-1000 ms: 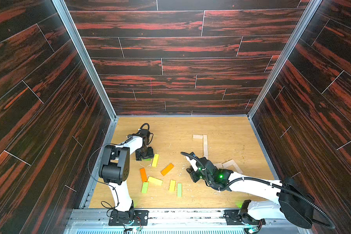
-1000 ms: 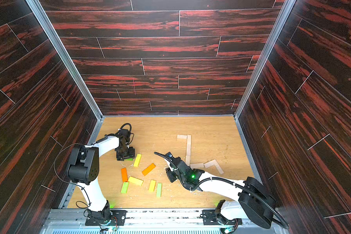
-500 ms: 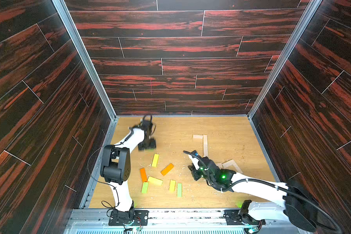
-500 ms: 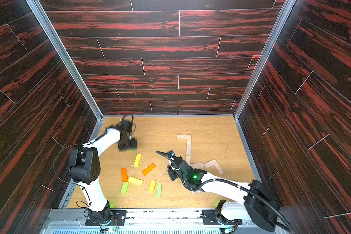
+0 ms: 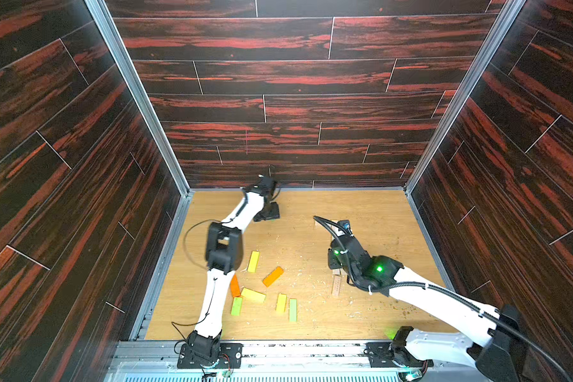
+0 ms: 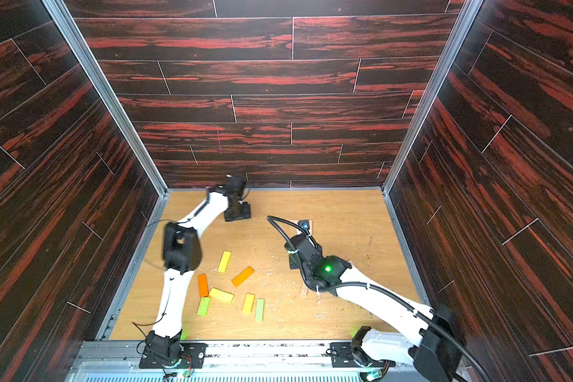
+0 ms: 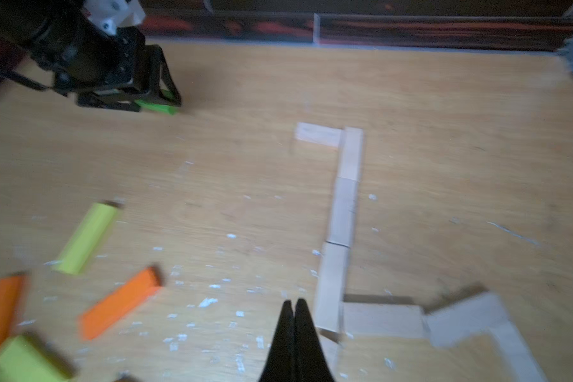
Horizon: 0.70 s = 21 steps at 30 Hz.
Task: Assemble a giraffe with building blocks
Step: Place the building block at the center of the board.
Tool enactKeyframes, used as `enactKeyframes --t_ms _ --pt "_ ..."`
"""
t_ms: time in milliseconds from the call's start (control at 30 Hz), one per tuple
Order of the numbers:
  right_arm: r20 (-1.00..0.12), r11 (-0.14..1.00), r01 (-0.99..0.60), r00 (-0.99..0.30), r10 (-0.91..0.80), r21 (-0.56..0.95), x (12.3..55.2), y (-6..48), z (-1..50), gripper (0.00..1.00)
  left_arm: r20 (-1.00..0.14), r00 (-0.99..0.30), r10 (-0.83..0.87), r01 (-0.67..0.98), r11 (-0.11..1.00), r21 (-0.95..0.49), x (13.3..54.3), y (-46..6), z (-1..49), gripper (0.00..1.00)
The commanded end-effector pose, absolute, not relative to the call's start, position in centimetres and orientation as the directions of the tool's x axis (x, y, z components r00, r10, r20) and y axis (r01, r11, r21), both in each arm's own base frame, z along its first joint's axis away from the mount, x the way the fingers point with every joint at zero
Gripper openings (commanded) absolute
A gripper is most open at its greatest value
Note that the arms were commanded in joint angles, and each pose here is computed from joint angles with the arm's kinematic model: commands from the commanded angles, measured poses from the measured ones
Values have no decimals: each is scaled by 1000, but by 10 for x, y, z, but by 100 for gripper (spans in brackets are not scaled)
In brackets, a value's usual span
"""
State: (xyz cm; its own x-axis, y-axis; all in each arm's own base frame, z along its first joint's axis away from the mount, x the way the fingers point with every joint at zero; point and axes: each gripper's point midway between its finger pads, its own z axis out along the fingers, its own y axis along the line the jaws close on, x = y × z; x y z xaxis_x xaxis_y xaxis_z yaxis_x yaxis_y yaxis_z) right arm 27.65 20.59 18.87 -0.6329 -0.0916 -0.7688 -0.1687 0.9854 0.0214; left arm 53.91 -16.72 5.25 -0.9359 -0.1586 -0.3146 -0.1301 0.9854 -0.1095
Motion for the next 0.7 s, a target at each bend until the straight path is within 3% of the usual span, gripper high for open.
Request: enactKeyframes --t_ms 0,300,667 --pt "-743 989 -149 -663 -97 3 269 196 178 1 -273 -944 -187 -178 982 -59 535 -160 49 56" --pt "-694 964 -243 -712 -103 106 262 224 158 11 -240 -941 -240 -257 965 44 528 -137 24 56" --pt "-652 940 -296 -749 -116 172 256 245 143 45 -210 -932 -297 -304 953 5 518 -119 23 66"
